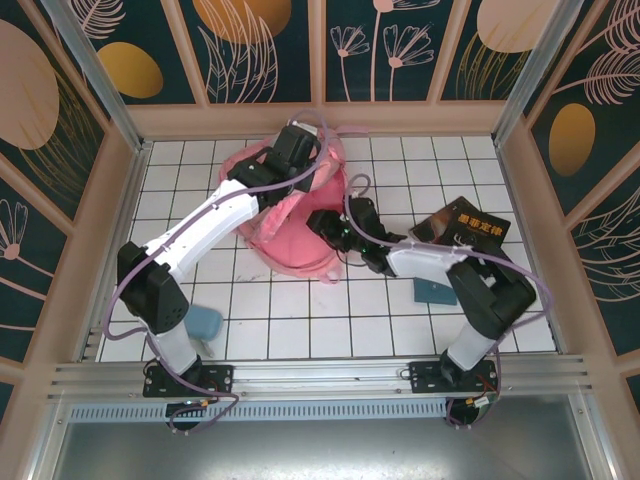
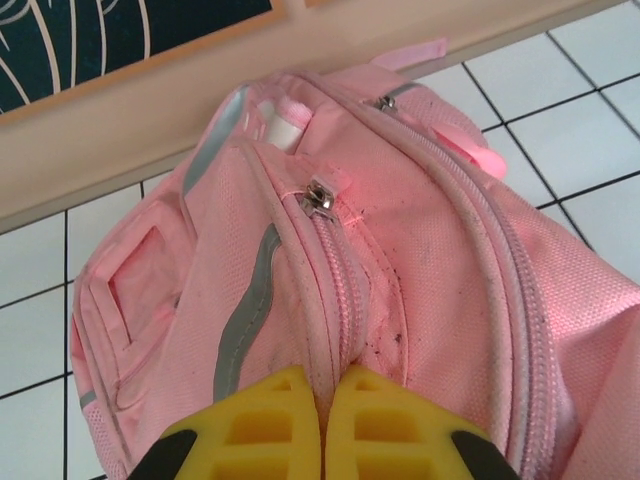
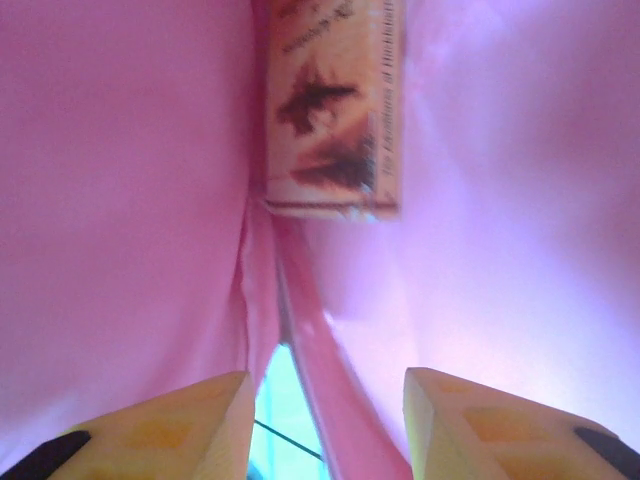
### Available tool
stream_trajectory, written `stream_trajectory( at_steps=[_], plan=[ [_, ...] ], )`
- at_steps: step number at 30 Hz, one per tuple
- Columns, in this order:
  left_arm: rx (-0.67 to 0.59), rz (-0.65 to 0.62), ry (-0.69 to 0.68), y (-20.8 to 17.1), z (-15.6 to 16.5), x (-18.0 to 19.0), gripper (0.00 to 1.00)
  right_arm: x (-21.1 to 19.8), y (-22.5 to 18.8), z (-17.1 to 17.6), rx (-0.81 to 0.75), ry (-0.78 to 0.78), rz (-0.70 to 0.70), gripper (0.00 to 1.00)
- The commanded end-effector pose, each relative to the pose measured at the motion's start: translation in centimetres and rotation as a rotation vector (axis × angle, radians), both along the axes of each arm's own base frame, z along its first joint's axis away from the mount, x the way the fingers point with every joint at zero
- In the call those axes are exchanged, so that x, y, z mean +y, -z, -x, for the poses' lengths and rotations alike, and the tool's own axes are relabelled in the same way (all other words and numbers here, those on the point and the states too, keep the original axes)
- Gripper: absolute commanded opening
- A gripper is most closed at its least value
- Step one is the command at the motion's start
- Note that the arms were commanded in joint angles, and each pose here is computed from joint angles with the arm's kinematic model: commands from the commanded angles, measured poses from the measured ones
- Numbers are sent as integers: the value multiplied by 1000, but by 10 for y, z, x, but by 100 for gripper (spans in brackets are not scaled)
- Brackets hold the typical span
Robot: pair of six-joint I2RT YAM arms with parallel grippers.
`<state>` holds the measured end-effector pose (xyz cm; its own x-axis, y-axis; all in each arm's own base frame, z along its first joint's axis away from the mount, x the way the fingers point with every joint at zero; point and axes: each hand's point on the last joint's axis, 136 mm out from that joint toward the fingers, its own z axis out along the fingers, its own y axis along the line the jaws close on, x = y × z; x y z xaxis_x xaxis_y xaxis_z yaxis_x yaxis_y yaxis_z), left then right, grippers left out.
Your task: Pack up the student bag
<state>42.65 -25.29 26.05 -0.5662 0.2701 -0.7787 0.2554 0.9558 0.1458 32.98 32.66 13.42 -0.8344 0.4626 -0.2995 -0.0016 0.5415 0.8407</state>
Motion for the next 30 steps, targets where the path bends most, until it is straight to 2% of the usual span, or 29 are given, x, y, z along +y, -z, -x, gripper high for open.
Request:
stream_trajectory(
  at_steps=[1,7,11,15,18,21,24,27,30],
  plan=[
    [-95,-10,-111,-12,-2,33,0,-46,3,16,-63,47,203,49],
    [-23,-44,-142,33,15,54,0,-124,-24,17,-87,206,351,63],
    [37,-53,-133,61,30,61,0,-207,-8,-5,13,378,495,73],
    [102,-38,-95,82,51,64,0,-285,7,-23,101,533,672,78],
    [164,39,-36,97,67,53,15,-327,22,-31,158,619,733,83],
    [181,150,-10,96,74,41,41,-365,42,-33,251,683,769,88],
    [161,239,-11,83,73,33,60,-387,60,-37,316,693,808,93],
    [140,315,-9,69,70,24,70,-384,75,-51,325,607,816,93],
    [135,358,-6,61,66,18,74,-362,93,-63,325,463,804,92]
  ],
)
